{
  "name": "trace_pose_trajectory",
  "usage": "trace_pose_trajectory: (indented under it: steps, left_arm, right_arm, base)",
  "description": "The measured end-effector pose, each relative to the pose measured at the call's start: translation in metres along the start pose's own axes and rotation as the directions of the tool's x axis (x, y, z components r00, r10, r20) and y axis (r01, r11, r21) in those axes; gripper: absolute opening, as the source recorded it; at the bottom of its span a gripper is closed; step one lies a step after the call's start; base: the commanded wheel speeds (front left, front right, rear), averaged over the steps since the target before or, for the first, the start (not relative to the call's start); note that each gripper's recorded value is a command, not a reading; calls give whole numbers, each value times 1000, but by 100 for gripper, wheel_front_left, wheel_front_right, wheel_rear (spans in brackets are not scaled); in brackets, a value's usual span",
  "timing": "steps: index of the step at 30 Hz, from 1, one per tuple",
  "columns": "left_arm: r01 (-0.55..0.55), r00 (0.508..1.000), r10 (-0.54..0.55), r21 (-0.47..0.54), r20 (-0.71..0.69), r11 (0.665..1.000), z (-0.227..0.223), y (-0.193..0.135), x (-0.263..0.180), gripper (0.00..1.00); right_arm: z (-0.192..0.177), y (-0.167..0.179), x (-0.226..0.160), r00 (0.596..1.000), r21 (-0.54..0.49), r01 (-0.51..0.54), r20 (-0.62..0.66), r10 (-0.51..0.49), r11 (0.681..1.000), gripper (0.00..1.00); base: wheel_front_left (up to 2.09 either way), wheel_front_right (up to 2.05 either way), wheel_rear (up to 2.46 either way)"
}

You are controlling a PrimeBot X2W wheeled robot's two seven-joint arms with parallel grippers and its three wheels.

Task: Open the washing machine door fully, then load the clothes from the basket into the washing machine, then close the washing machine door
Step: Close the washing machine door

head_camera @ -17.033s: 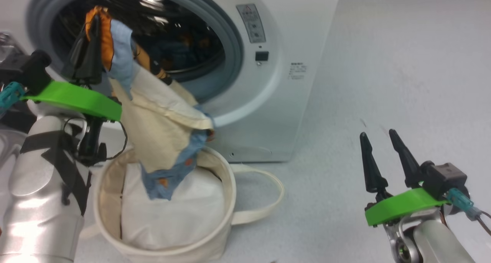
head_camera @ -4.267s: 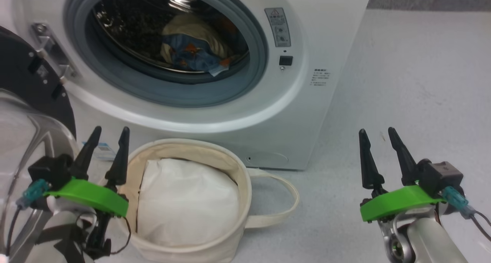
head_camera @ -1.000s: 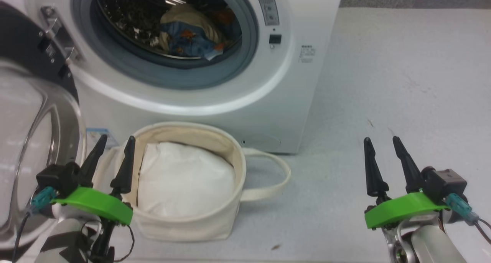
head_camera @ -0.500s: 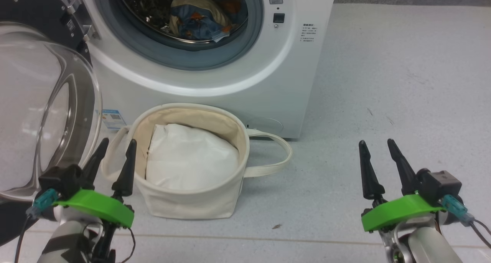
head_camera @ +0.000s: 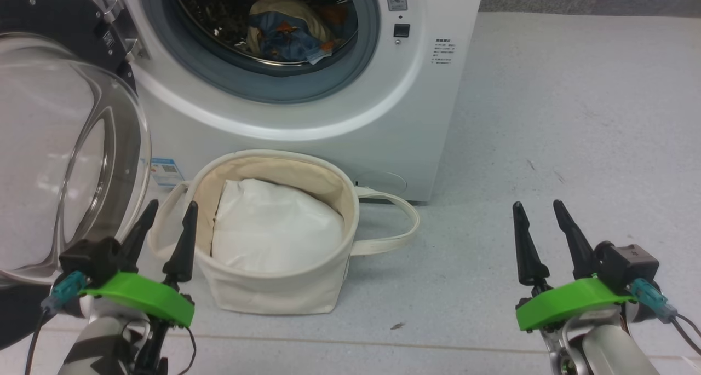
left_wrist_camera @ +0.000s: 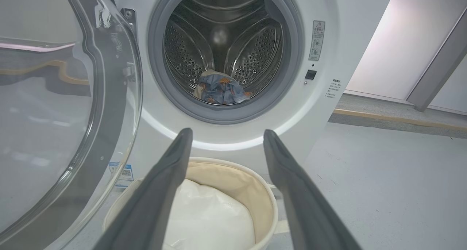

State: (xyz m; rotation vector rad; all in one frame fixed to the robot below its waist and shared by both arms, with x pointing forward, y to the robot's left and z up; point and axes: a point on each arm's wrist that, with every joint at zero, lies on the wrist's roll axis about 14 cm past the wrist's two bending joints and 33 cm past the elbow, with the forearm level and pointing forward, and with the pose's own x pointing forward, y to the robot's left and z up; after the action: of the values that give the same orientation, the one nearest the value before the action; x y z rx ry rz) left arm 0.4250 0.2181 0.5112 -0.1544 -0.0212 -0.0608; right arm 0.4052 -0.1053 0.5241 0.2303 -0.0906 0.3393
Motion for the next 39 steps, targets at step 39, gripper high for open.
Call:
trace_pose_trajectory:
  steps: [39]
  left_arm:
    - [-500, 859, 498, -17, 116, 866, 36, 146, -158, 100]
  right_arm:
    - [-42, 161, 52, 889, 94, -441, -89, 448, 893, 100]
  base:
    - [0, 0, 0]
